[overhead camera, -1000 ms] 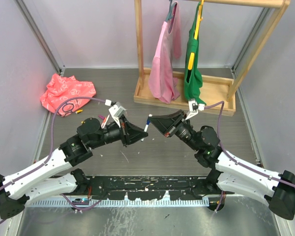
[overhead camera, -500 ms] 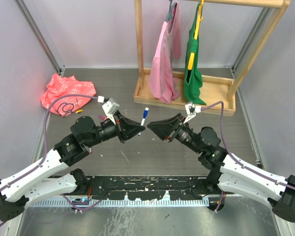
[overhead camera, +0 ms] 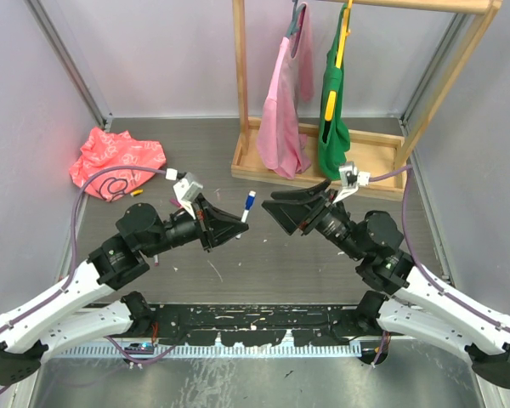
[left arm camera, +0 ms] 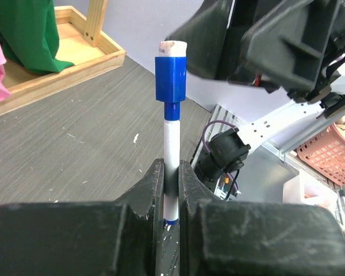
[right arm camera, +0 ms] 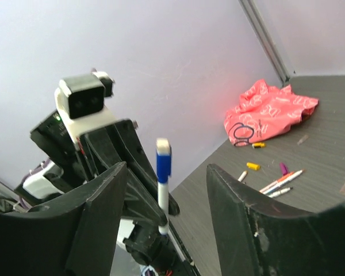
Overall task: Insert the pens into the pen caps
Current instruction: Insert the pen cap onto the pen, then press the pen cap onto the pen.
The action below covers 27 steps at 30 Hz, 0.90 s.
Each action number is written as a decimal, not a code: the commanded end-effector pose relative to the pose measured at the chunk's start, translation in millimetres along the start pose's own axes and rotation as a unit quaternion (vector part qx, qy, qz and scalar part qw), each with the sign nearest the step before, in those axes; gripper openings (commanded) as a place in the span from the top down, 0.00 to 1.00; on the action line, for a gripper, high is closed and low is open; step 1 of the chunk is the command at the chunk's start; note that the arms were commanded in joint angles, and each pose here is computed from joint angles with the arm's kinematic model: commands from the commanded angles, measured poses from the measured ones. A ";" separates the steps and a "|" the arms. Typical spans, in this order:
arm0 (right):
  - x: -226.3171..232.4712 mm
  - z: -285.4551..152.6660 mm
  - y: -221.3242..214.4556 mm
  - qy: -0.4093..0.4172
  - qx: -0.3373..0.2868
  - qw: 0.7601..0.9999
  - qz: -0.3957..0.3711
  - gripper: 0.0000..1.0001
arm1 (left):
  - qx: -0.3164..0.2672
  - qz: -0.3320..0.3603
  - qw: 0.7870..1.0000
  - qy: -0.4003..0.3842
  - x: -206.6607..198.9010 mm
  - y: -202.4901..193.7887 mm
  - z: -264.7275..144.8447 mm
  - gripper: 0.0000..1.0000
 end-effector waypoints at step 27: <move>12.7 37.6 -5.3 0.043 0.032 0.998 0.014 0.76 | 0.013 0.011 0.999 -0.036 -7.5 1.7 5.3 1.00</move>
Point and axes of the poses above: each gripper's point midway between its finger pads, its own z axis out along the fingers, its own x axis along the line the jaws close on, y = z × x, the point moved 6 cm from there along -z, back along the fingers, and after that the axes turned 1 degree about -z, right-handed, at the moved point
